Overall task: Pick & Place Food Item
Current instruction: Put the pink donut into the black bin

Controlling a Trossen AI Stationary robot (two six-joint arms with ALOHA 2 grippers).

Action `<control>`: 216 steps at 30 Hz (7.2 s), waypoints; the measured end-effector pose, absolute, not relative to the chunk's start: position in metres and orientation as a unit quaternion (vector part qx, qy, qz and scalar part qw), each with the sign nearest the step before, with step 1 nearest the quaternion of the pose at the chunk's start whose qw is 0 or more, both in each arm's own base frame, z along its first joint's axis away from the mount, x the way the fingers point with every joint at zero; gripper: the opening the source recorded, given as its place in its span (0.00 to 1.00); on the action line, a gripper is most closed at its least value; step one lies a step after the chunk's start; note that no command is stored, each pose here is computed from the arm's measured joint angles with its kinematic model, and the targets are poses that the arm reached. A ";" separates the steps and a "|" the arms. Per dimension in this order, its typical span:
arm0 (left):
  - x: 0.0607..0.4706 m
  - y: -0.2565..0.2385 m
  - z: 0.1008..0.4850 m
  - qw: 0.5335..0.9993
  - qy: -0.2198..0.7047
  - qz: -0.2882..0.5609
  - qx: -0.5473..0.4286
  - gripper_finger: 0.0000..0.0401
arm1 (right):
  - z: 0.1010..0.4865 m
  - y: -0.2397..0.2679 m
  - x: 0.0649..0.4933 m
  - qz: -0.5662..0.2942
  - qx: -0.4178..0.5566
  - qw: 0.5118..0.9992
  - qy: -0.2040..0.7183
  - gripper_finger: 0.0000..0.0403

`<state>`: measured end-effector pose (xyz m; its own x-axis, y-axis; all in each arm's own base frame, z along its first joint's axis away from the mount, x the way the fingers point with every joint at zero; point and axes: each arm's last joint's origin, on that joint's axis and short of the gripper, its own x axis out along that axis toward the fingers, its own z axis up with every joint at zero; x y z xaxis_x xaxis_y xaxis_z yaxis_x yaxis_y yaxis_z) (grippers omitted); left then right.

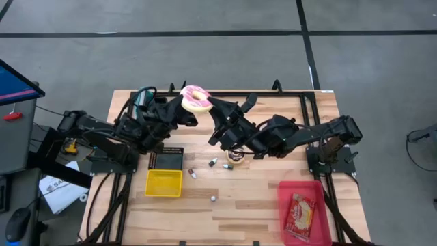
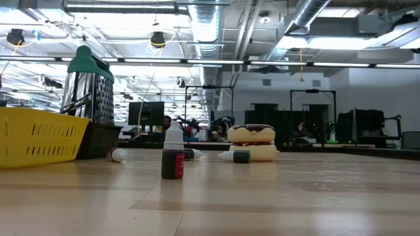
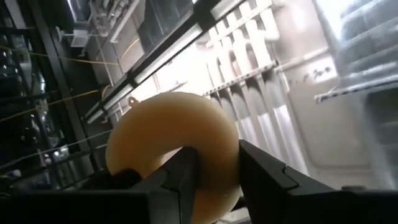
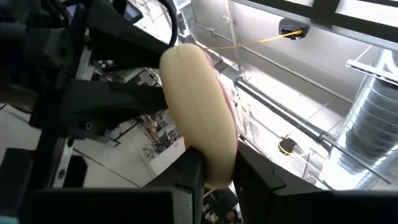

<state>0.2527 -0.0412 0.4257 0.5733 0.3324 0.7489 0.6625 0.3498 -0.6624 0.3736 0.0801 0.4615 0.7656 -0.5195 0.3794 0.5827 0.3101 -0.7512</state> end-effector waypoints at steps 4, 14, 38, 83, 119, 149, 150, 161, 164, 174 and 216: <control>0.247 -0.040 0.423 0.706 -0.425 -0.111 -0.556 0.26 | 0.467 0.083 0.372 -0.342 -0.475 0.810 -0.028 0.16; 0.247 -0.040 0.422 0.698 -0.416 -0.116 -0.572 0.27 | 0.468 0.079 0.374 -0.324 -0.488 0.810 -0.024 0.16; 0.242 -0.040 0.426 0.707 -0.404 -0.127 -0.565 0.65 | 0.471 0.076 0.373 -0.325 -0.485 0.811 -0.039 0.16; 0.189 -0.061 0.421 0.984 -0.158 0.049 -0.057 0.70 | 0.461 0.126 0.352 -0.326 -0.448 0.826 0.102 0.16; 0.227 -0.036 0.428 0.982 -0.142 0.019 -0.126 1.00 | 0.452 0.140 0.350 -0.300 -0.472 0.819 0.125 0.16; 0.240 -0.040 0.425 0.980 -0.135 -0.028 -0.144 0.69 | 0.452 0.140 0.350 -0.301 -0.462 0.826 0.120 0.16; 0.240 -0.040 0.424 0.980 -0.133 -0.028 -0.144 0.67 | 0.452 0.140 0.350 -0.301 -0.462 0.826 0.120 0.16; 0.232 -0.039 0.428 0.980 -0.135 -0.027 -0.144 0.56 | 0.452 0.147 0.347 -0.292 -0.466 0.827 0.116 0.16; 0.228 -0.038 0.428 0.981 -0.130 -0.025 -0.143 0.53 | 0.453 0.147 0.347 -0.298 -0.467 0.824 0.117 0.16; 0.223 -0.037 0.433 0.978 -0.144 -0.030 -0.147 0.47 | 0.457 0.147 0.345 -0.312 -0.462 0.822 0.111 0.16; 0.232 -0.039 0.433 0.975 -0.162 -0.056 -0.143 0.58 | 0.458 0.139 0.351 -0.285 -0.471 0.831 0.084 0.16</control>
<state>0.2322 -0.0387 0.4329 0.9412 -0.0635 0.3318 0.1563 0.9526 -0.2611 0.3509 0.1389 0.4581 0.8237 -0.5524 0.1283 0.3937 0.3943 -0.8304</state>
